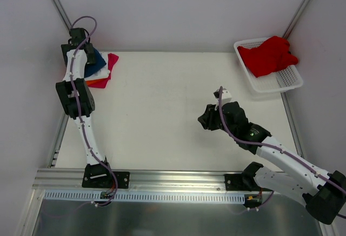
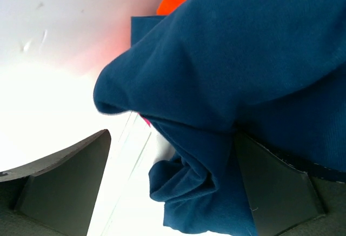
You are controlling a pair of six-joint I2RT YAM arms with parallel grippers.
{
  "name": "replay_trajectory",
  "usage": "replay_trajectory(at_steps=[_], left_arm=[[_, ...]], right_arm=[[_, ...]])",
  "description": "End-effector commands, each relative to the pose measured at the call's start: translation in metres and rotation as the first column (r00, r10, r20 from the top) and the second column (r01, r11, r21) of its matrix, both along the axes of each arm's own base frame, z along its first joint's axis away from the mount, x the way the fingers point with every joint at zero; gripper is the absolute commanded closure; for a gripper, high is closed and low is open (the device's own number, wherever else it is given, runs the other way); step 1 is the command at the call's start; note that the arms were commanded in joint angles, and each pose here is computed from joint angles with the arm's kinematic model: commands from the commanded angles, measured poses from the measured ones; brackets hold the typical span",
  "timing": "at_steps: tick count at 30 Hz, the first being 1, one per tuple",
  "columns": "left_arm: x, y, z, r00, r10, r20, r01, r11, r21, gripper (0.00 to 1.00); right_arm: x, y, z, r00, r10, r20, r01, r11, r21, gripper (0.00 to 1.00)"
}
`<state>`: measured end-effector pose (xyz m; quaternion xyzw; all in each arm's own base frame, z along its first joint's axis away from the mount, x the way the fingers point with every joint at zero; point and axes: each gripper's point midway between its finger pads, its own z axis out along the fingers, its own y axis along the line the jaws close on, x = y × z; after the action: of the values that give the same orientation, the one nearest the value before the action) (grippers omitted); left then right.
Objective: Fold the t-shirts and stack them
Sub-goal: Put the neatly folded tshirt into the corner of the board with the left arm
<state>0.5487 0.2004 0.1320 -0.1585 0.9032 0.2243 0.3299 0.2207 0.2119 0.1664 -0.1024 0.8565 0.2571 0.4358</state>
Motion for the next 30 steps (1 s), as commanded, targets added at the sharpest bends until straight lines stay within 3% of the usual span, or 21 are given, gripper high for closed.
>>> replay_trajectory(at_steps=[1, 7, 12, 18, 30], left_arm=[[0.009, -0.014, -0.008, 0.999, -0.028, -0.033, 0.029, 0.999, 0.044, 0.01], [-0.003, -0.012, -0.05, 0.99, -0.018, -0.14, 0.024, 0.999, 0.042, 0.01], [-0.011, -0.009, -0.062, 0.985, 0.009, -0.175, 0.0, 0.999, 0.05, 0.01], [-0.014, 0.001, -0.03, 0.992, 0.055, -0.113, -0.047, 0.996, 0.073, 0.01], [-0.039, -0.008, 0.107, 0.988, 0.091, 0.122, -0.109, 0.983, 0.146, 0.01]], right_arm=[[0.003, 0.002, 0.012, 1.0, -0.006, 0.024, 0.005, 0.999, 0.046, 0.63], [0.003, 0.002, 0.014, 1.0, -0.01, 0.026, 0.009, 0.998, 0.055, 0.63], [0.003, 0.0, 0.013, 1.0, -0.013, 0.029, 0.011, 0.998, 0.057, 0.63], [0.002, -0.001, 0.012, 1.0, -0.015, 0.025, 0.013, 0.998, 0.064, 0.63], [-0.001, 0.003, 0.01, 1.0, -0.002, 0.015, 0.0, 0.996, 0.093, 0.63]])
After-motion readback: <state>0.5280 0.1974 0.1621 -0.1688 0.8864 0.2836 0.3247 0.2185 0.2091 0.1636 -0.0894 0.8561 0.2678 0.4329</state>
